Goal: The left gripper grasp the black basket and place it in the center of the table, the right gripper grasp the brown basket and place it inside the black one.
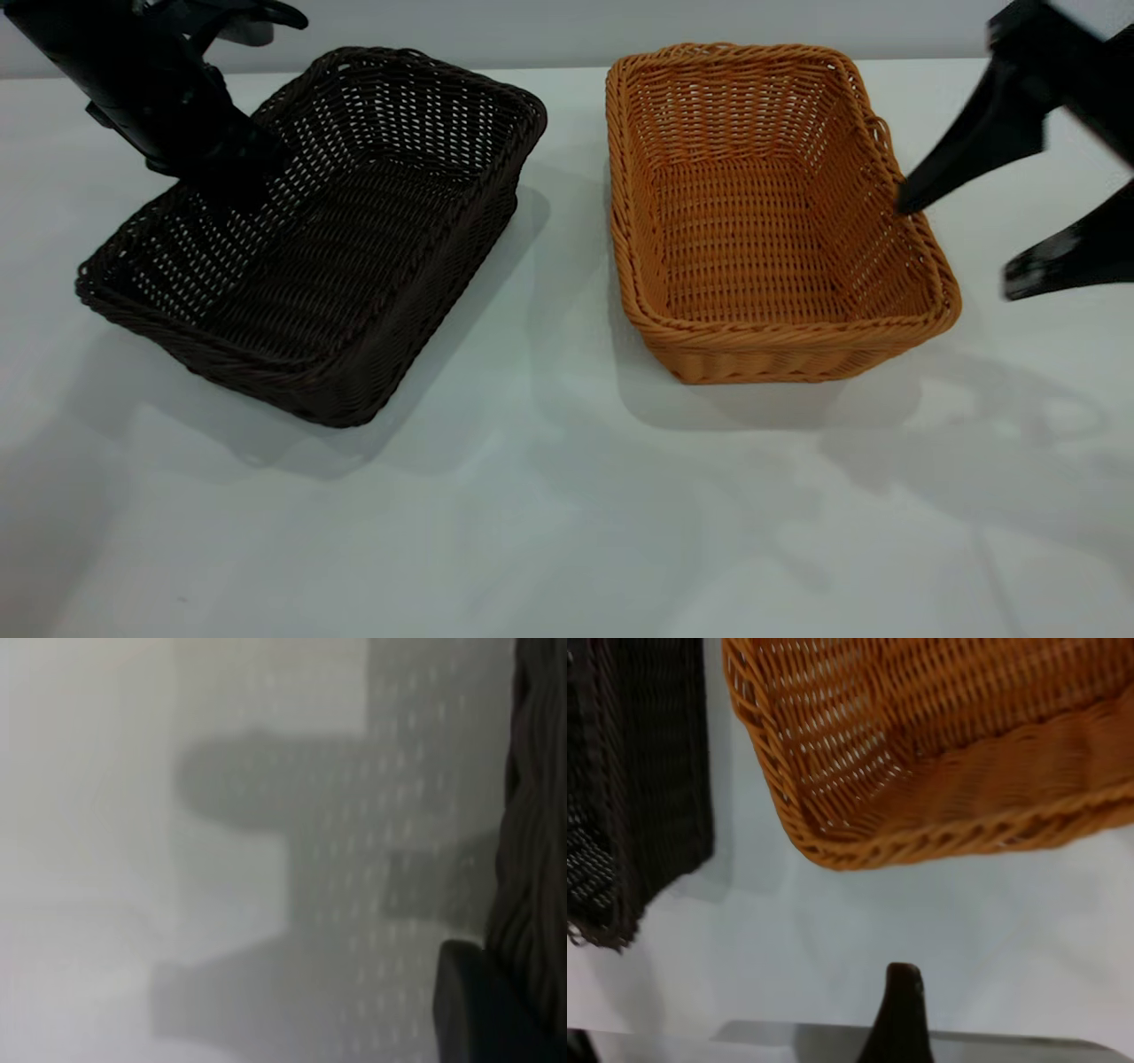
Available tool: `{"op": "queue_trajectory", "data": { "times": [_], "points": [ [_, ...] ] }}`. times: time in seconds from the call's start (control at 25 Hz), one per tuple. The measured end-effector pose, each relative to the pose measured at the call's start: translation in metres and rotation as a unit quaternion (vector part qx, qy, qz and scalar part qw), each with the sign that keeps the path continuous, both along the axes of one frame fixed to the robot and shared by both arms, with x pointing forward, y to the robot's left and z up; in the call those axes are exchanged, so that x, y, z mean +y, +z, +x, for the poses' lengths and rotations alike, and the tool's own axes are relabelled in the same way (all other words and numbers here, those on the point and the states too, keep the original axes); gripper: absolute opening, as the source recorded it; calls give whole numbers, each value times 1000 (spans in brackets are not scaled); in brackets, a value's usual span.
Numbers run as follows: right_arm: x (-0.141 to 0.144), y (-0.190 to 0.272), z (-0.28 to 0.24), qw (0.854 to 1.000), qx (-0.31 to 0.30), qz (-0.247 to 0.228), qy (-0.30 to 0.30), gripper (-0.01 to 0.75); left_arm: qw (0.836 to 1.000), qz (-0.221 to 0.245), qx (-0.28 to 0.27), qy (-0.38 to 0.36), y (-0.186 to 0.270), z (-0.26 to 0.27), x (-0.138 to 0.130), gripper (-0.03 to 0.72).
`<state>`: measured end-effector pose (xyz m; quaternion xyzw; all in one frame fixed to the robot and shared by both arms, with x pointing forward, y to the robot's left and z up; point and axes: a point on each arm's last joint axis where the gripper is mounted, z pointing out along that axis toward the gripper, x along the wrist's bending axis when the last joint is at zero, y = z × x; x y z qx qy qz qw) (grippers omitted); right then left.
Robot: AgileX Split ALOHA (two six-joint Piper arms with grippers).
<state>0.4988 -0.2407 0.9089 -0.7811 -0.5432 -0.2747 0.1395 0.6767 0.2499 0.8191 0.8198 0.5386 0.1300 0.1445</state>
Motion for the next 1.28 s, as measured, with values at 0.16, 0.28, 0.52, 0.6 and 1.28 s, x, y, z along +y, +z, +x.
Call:
{"op": "queue_trajectory", "data": {
  "times": [0.16, 0.28, 0.52, 0.6, 1.28],
  "points": [
    [3, -24, 9, 999, 17, 25, -27, 574, 1000, -4, -8, 3, 8, 1, 0, 84],
    [4, -43, 14, 997, 35, 45, -60, 574, 1000, -6, -25, 3, 24, 3, -1, 83],
    [4, -84, 18, 985, 83, 73, -134, 569, 998, -5, -62, 1, 46, 8, 0, 81],
    [5, -93, 19, 981, 98, 83, -147, 555, 998, -4, -63, 1, 46, 8, 0, 81],
    [4, -124, 68, 967, 106, 123, -195, 113, 998, 3, -67, -14, 47, 8, 0, 81]
  ]
}}
